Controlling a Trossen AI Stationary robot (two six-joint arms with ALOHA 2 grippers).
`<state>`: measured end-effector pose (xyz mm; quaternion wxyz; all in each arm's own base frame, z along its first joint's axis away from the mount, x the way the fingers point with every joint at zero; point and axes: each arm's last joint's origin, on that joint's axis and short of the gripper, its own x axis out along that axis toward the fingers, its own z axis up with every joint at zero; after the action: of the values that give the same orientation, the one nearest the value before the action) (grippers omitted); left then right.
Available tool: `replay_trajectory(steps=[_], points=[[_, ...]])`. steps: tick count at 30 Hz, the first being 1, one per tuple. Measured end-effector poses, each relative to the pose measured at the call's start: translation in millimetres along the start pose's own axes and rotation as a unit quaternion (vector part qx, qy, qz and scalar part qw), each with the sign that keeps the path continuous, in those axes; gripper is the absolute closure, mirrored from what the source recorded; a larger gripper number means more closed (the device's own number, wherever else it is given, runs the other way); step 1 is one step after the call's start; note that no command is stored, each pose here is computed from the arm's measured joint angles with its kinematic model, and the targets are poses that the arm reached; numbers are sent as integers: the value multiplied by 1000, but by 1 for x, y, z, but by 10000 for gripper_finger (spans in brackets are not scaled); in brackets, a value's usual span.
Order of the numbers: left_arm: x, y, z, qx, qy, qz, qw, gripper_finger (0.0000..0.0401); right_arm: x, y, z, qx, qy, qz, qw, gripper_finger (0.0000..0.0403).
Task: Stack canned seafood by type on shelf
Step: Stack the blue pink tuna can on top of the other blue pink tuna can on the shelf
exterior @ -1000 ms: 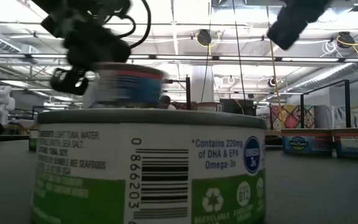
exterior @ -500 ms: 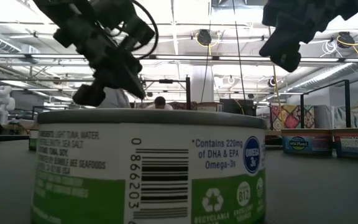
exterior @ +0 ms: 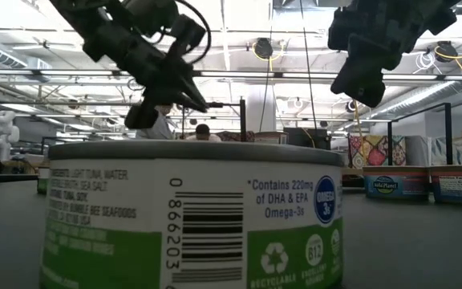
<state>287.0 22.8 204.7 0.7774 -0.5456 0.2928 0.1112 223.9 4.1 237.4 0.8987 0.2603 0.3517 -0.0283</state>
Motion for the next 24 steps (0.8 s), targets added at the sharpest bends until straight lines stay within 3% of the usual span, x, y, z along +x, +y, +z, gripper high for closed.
replay_trajectory(steps=[4,9,15,24], points=[[-7,11,-2,-4,21,59,998,358,0,1,2,-2,-12,7,1000,403],[-9,21,-5,-6,37,109,993,307,4,3,6,-5,-25,14,1000,403],[-6,22,-4,-14,17,119,993,259,11,1,4,-9,-14,8,1000,403],[13,23,-10,42,14,117,992,255,15,0,3,-28,-6,3,1000,403]])
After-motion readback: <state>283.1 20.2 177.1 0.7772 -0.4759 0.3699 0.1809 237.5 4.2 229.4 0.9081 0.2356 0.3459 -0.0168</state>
